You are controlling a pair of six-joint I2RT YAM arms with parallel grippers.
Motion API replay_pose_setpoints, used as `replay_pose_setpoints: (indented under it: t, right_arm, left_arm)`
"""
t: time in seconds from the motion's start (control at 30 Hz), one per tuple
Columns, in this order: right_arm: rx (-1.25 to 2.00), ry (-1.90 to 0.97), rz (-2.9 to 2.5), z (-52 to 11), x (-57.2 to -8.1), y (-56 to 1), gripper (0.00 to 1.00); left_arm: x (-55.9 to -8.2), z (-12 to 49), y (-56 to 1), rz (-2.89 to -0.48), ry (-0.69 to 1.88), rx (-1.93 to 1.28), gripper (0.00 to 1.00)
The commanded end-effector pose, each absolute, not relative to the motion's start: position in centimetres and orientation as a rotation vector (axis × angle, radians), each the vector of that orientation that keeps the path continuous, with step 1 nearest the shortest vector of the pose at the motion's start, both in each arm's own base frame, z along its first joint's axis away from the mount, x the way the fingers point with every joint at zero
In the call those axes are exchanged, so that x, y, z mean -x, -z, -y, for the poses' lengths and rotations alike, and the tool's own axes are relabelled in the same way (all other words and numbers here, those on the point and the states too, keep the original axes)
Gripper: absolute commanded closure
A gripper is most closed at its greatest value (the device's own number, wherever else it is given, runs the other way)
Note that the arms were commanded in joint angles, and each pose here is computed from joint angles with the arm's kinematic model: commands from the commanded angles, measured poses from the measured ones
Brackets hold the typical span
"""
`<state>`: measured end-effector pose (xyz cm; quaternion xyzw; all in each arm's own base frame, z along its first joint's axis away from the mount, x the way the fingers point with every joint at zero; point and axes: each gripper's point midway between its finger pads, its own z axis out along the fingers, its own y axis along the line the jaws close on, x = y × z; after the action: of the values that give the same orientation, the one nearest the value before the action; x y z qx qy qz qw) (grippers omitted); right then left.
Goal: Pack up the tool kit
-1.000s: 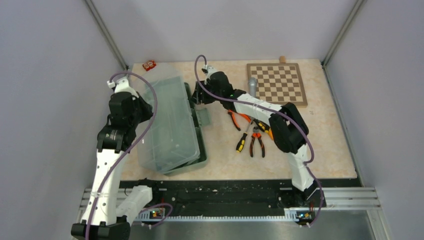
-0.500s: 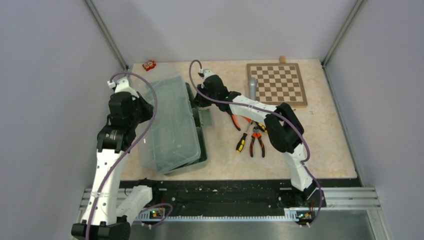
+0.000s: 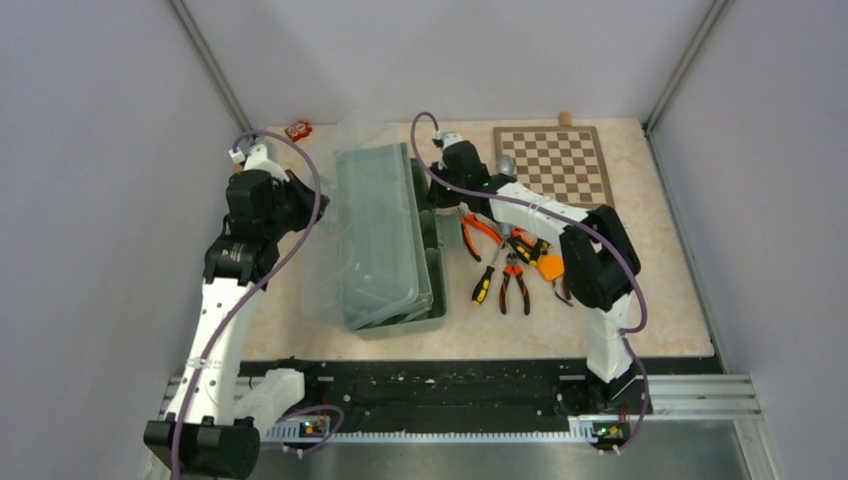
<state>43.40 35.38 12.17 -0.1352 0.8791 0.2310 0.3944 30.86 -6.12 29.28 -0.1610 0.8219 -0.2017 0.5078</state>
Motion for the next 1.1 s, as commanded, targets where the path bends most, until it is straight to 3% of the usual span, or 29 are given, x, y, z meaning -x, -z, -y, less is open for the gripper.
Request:
replay_pose_setpoints:
  t: [0.0, 0.43, 0.8, 1.07]
  right_arm:
    - [0.305, -0.477, -2.122, -30.7, -46.2, -16.4, 1.0]
    - [0.24, -0.469, -2.136, -28.2, -47.3, -16.0, 1.0]
    - [0.252, -0.529, -2.133, -29.2, -47.4, -16.0, 1.0]
    - [0.272, -0.543, -2.134, -29.6, -47.4, -15.9, 1.0]
  left_arm:
    - [-34.0, 5.9, -36.0, -1.722, 0.526, 0.319, 1.0]
    - [-38.9, 0.2, -33.7, -1.684, 0.477, 0.522, 0.96]
    - [-38.6, -3.1, -29.2, -1.74, 0.401, 0.592, 0.59]
    - [-36.9, -7.4, -31.1, -1.719, 0.194, 0.642, 0.36]
